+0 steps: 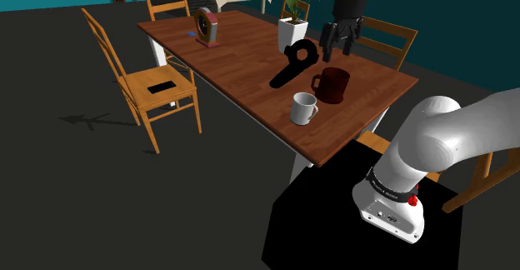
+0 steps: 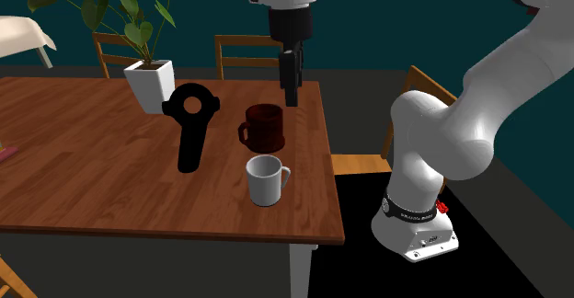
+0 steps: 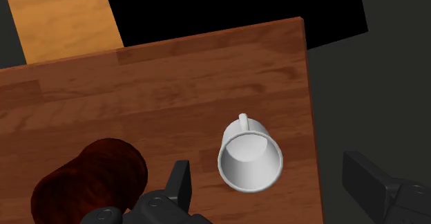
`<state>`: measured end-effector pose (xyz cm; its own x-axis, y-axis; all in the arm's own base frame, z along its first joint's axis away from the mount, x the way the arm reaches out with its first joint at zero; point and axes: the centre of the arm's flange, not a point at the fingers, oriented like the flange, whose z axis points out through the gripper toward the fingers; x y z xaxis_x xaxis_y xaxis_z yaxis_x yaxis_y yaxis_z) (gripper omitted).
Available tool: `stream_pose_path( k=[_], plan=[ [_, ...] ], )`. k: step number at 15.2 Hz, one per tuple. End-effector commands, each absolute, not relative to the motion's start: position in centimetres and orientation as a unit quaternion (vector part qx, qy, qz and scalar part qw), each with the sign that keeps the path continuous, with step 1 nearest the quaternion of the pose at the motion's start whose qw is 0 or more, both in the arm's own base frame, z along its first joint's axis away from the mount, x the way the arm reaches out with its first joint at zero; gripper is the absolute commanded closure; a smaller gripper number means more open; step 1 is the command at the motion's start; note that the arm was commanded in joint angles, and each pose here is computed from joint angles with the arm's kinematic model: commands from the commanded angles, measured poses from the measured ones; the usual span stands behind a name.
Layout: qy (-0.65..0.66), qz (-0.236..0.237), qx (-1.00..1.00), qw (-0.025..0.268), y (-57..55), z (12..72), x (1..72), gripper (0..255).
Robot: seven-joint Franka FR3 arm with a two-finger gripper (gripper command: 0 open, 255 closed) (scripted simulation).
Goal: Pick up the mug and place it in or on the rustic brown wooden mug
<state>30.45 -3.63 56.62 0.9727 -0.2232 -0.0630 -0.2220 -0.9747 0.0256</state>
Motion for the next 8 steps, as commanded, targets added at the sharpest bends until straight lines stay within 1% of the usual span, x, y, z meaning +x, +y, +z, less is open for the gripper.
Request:
stream_pose_path(
  k=[1,8],
  plan=[
    [-0.112,-0.033,0.993,0.009,-3.6,56.6,30.5,0],
    [-0.116,-0.017,0.993,-0.011,-6.8,48.3,32.7,0]
  ],
)
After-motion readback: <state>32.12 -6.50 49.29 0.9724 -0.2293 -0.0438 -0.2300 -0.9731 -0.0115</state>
